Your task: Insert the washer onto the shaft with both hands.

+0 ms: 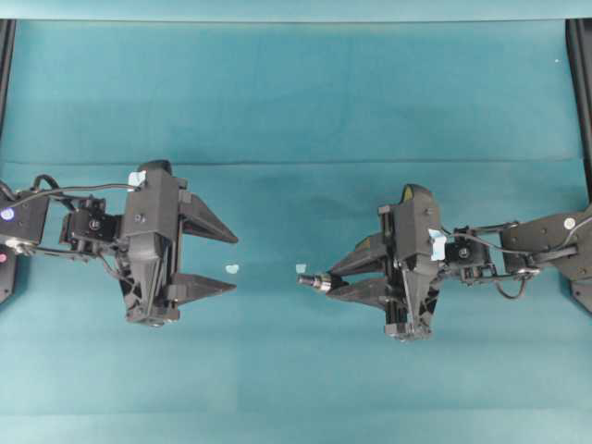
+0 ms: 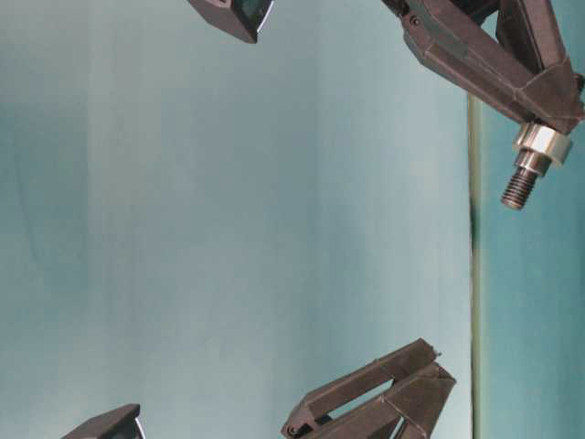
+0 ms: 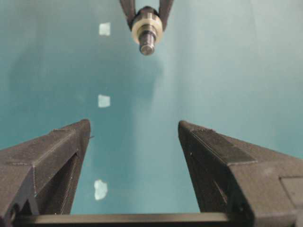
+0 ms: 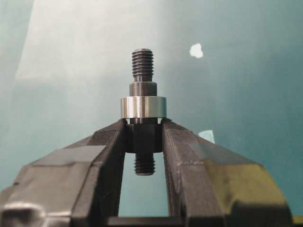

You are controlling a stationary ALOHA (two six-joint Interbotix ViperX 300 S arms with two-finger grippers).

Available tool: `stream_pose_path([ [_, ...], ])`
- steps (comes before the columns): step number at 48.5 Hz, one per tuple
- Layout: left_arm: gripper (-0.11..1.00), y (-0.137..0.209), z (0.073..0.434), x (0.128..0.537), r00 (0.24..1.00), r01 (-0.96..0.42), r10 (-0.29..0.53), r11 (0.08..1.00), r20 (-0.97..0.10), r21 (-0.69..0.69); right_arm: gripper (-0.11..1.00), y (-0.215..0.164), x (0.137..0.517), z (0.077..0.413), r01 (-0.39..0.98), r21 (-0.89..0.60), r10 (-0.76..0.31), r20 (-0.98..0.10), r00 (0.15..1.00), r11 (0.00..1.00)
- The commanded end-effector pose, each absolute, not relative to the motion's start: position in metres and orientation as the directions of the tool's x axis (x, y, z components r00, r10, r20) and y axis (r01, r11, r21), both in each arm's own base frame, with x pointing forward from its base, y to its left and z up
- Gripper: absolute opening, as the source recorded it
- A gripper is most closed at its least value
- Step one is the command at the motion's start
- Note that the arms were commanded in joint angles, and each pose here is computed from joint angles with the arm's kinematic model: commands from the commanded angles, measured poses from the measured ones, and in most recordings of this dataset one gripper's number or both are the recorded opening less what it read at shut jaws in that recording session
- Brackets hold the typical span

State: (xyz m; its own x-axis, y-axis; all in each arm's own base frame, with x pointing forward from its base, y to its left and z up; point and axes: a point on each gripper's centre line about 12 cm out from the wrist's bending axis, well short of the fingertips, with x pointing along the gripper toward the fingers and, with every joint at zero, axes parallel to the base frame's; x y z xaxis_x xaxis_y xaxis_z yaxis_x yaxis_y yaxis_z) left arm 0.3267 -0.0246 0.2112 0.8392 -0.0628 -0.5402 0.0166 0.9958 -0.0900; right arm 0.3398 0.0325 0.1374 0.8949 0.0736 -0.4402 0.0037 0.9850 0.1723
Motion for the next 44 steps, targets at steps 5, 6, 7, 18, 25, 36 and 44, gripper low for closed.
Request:
stream_pose_path([
  [5, 0.81, -0.0252, 0.2183, 0.3279, 0.851, 0.02, -0.065, 0.996, -0.521, -0.091, -0.01, 0.0323, 0.3444, 0.148, 0.003, 0.184, 0.073, -0.405, 0.911, 0.983],
  [6, 0.81, -0.0257, 0.2183, 0.3279, 0.851, 0.022, -0.066, 0.996, -0.521, -0.091, -0.01, 0.0318, 0.3444, 0.148, 0.005, 0.184, 0.072, -0.405, 0.911, 0.983],
  [7, 0.81, -0.0252, 0.2183, 0.3279, 0.851, 0.02, -0.065, 0.996, -0.521, -0.091, -0.01, 0.0318, 0.3444, 0.148, 0.005, 0.184, 0.072, -0.405, 0.911, 0.983],
  [18, 0.81, -0.0251, 0.2181, 0.3278, 0.85, 0.022, -0.065, 0.996, -0.522, -0.089, -0.01, 0.0312, 0.3445, 0.148, 0.005, 0.182, 0.07, -0.405, 0.911, 0.983],
  [25, 0.81, -0.0251, 0.2181, 0.3278, 0.85, 0.02, -0.065, 0.996, -0.522, -0.091, -0.01, 0.0313, 0.3449, 0.1484, 0.005, 0.182, 0.07, -0.404, 0.912, 0.983],
  [36, 0.81, -0.0256, 0.2171, 0.3276, 0.849, 0.021, -0.066, 0.996, -0.525, -0.091, -0.01, 0.0308, 0.3454, 0.1483, 0.007, 0.184, 0.069, -0.404, 0.912, 0.983],
  [44, 0.81, -0.0256, 0.2166, 0.3277, 0.848, 0.02, -0.066, 0.996, -0.526, -0.092, -0.01, 0.0308, 0.3458, 0.1488, 0.006, 0.183, 0.069, -0.403, 0.913, 0.983],
])
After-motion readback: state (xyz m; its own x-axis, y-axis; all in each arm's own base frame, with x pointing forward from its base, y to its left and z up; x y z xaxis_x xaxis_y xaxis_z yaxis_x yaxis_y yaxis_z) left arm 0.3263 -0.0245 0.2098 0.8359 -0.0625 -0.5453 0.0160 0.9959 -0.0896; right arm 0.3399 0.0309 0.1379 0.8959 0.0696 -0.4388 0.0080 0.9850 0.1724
